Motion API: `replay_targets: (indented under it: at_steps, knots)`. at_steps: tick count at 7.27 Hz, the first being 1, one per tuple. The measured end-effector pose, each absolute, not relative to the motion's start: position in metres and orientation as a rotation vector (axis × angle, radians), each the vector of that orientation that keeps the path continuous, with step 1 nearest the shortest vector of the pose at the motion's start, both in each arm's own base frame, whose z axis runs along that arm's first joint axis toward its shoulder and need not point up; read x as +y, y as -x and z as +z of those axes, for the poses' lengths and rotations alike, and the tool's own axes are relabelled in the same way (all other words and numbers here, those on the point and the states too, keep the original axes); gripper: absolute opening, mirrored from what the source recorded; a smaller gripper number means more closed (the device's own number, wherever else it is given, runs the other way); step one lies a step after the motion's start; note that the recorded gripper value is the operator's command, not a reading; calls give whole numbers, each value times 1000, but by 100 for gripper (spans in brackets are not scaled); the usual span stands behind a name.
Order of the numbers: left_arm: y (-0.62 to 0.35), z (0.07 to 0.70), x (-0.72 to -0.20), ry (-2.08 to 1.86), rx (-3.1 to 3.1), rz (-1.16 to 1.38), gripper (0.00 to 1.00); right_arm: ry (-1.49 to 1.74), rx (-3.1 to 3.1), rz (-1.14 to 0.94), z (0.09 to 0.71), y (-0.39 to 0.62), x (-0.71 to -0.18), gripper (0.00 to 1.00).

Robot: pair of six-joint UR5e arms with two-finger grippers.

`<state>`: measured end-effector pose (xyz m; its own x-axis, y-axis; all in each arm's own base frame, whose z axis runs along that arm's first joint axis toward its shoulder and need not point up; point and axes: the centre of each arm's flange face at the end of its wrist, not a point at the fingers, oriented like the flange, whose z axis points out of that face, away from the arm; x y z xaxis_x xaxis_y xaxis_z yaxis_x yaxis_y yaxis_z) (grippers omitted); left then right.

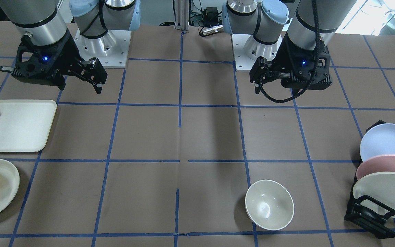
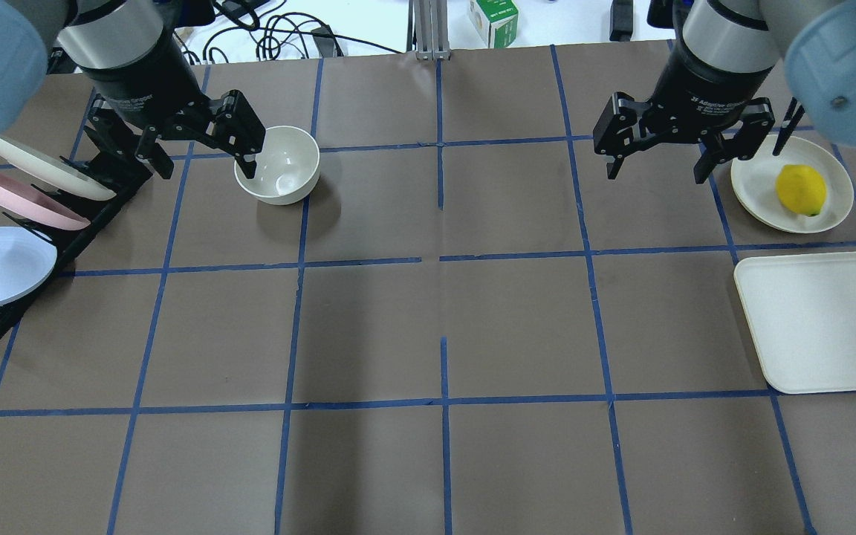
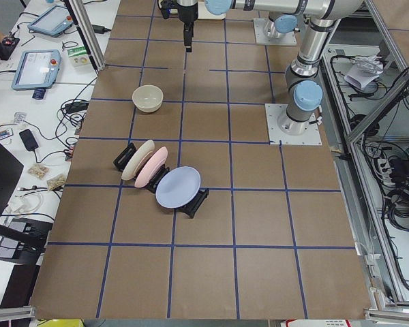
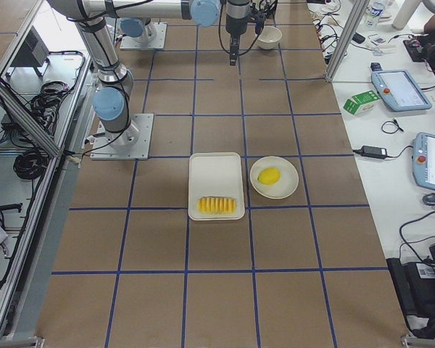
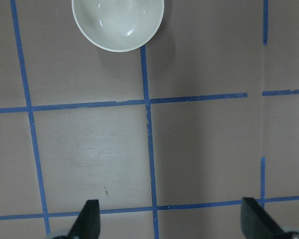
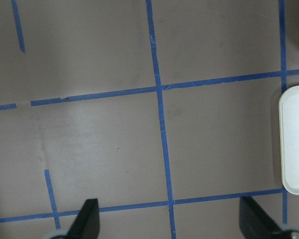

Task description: Place bowl and put lemon in it

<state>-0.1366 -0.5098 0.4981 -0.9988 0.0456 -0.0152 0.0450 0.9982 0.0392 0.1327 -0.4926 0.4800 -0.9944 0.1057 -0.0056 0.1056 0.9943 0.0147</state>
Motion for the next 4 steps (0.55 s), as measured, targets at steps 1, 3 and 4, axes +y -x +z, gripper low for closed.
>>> replay_targets:
  at_steps: [1,3,4]
  knots:
    - [136,498,-509,-70,3114,68,100,-166,3131,27,479,-133,-493,100]
    - [135,498,-509,-68,3112,70,100,-168,3129,36,477,-132,-493,100]
    - [134,493,-515,-65,3115,72,100,-173,3129,43,475,-131,-493,100]
